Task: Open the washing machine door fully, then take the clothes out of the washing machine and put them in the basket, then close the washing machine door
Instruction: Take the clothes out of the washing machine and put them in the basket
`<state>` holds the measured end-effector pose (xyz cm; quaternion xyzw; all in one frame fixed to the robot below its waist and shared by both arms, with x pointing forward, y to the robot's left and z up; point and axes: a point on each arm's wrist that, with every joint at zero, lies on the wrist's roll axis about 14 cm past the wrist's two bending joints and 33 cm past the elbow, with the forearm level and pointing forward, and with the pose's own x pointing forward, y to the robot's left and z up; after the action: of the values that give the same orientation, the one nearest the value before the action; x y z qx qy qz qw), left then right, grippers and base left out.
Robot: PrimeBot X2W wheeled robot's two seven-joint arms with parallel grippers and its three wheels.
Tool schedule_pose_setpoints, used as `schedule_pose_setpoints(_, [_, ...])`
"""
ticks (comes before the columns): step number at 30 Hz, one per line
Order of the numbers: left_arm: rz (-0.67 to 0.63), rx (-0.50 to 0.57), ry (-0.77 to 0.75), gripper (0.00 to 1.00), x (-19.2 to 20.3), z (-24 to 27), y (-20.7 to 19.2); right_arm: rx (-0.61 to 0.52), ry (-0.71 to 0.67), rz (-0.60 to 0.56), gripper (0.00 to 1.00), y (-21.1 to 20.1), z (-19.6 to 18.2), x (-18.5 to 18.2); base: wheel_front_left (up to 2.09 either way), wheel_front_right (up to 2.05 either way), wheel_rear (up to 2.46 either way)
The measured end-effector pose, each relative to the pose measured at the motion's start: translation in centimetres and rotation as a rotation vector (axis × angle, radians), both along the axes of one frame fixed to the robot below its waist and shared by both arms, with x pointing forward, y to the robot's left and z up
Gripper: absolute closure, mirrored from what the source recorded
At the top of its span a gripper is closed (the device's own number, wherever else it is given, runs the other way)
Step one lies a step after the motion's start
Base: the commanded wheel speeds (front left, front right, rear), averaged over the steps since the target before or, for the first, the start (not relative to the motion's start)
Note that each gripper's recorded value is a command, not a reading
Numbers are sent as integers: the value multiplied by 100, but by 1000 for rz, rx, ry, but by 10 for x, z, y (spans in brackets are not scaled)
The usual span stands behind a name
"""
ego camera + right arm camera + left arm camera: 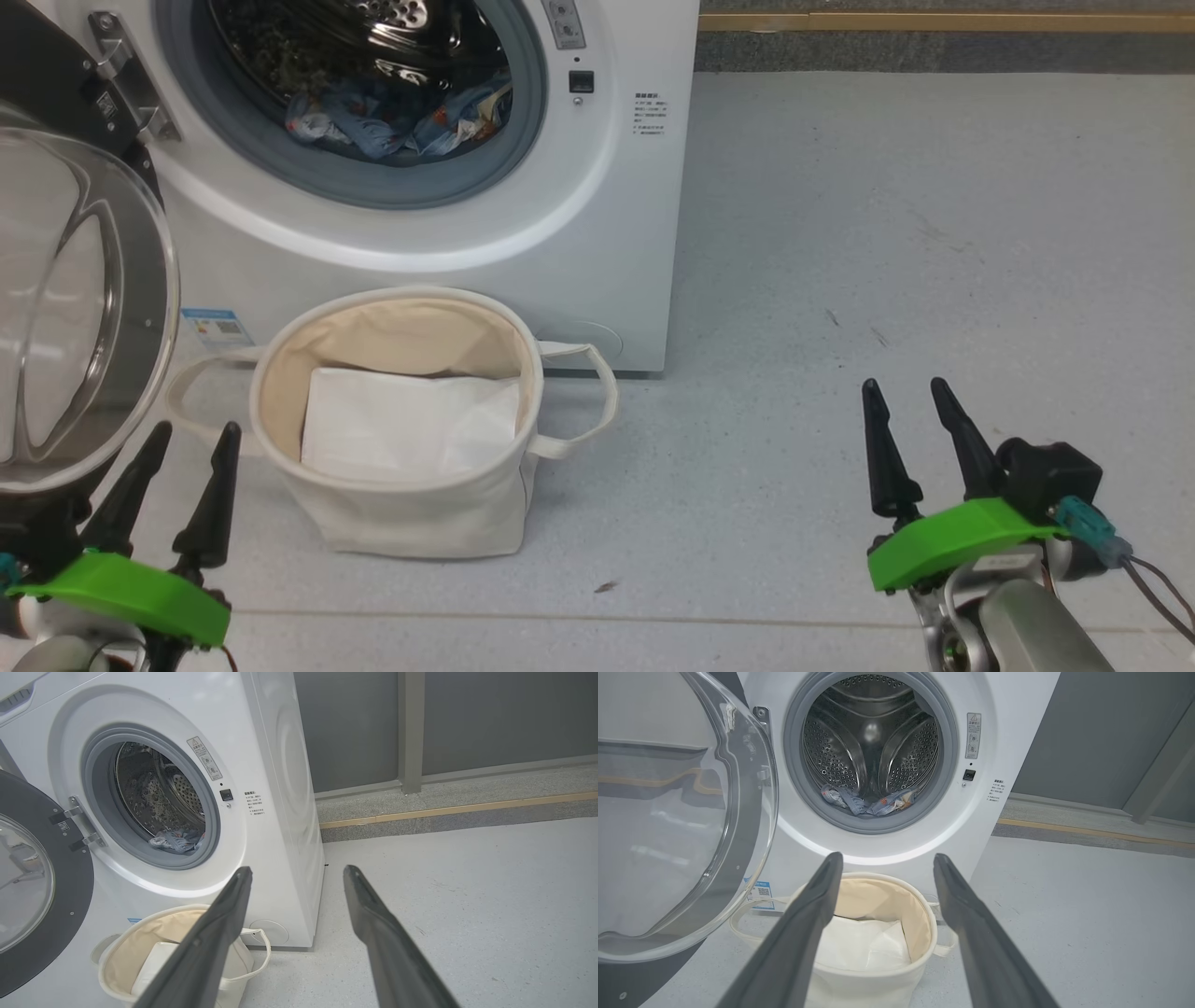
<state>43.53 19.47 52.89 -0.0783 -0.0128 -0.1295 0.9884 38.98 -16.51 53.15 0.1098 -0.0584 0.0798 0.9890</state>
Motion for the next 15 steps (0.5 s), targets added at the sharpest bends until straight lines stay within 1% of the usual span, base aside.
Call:
schedule_pose_setpoints(3, [-6,-1,-6,0,0,3,0,0,5,1,0,0,-2,0,96,-44,-52])
schedule_pose_setpoints(7, [-3,-4,0,0,0,2,3,1,9,2,0,1,-3,1,128,-107,-21])
schedule_pose_setpoints(11, [-2,-12,8,0,0,0,4,1,16,2,0,1,-5,1,178,-167,-11])
schedule_pose_setpoints(15, [1,-17,12,0,1,-1,5,1,19,3,0,2,-6,2,213,-209,-4])
